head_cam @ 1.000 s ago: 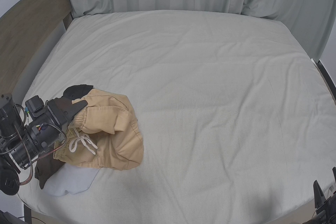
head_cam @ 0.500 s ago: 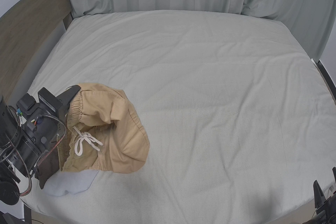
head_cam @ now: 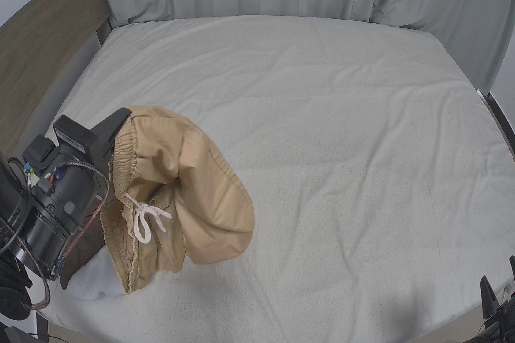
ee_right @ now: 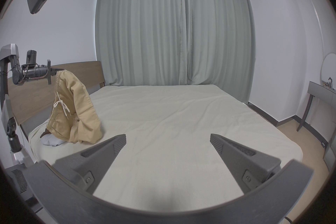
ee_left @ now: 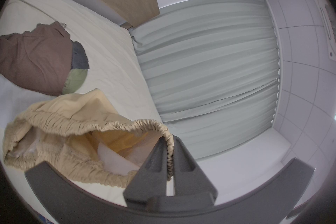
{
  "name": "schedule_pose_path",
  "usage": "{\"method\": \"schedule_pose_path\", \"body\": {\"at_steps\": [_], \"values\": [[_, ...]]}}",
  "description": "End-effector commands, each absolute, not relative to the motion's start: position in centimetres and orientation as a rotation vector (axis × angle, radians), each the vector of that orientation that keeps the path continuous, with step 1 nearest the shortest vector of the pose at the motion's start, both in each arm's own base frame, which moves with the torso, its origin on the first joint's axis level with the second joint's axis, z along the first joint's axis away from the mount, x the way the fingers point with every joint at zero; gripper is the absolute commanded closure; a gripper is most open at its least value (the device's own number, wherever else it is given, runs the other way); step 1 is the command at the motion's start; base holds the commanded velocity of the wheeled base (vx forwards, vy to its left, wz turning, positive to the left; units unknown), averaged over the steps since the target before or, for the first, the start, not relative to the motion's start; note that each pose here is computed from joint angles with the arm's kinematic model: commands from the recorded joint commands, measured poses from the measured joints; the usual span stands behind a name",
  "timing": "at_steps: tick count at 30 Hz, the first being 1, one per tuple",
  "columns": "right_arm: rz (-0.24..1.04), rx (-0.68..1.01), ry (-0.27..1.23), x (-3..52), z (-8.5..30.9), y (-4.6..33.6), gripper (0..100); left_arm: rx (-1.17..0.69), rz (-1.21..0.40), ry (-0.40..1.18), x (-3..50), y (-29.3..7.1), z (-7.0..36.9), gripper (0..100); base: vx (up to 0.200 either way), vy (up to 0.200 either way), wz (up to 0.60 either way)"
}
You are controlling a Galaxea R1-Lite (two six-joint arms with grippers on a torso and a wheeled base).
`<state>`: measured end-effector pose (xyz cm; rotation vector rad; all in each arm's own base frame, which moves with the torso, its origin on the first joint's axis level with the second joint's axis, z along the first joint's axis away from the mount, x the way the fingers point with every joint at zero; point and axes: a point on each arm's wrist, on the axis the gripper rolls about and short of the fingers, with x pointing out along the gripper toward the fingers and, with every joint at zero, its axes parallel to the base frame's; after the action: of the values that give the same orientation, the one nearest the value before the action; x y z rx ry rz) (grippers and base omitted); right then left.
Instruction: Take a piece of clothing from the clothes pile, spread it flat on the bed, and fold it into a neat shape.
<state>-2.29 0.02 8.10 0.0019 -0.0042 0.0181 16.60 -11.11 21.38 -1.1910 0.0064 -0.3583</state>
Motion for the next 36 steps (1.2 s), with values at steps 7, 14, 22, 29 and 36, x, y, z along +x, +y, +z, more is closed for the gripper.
{"method": "schedule_pose_path", "body": {"at_steps": [7, 14, 22, 29, 36], "values": [[0.02, 0.002, -0.003, -2.3, 7.6, 0.0, 0, -1.269, -0.512, -0.063, 14.3, -11.6, 25.6, 100, 0.0, 0.0, 0.0], [0.02, 0.0, -0.003, -2.3, 7.6, 0.0, 0, -1.256, -0.514, -0.036, 13.7, -11.4, 24.9, 100, 0.0, 0.0, 0.0], [0.02, 0.0, -0.003, -2.3, 7.6, 0.0, 0, -1.065, -0.436, 0.074, 14.3, -11.8, 21.4, 100, 0.0, 0.0, 0.0], [0.018, 0.002, -0.003, -2.3, 7.6, 0.0, 0, -0.943, -0.432, 0.173, 16.0, -13.6, 19.2, 100, 0.0, 0.0, 0.0], [0.017, 0.003, -0.003, -2.3, 7.6, 0.0, 0, -0.823, -0.493, 0.347, 17.6, -18.1, 15.4, 100, 0.0, 0.0, 0.0]]}}
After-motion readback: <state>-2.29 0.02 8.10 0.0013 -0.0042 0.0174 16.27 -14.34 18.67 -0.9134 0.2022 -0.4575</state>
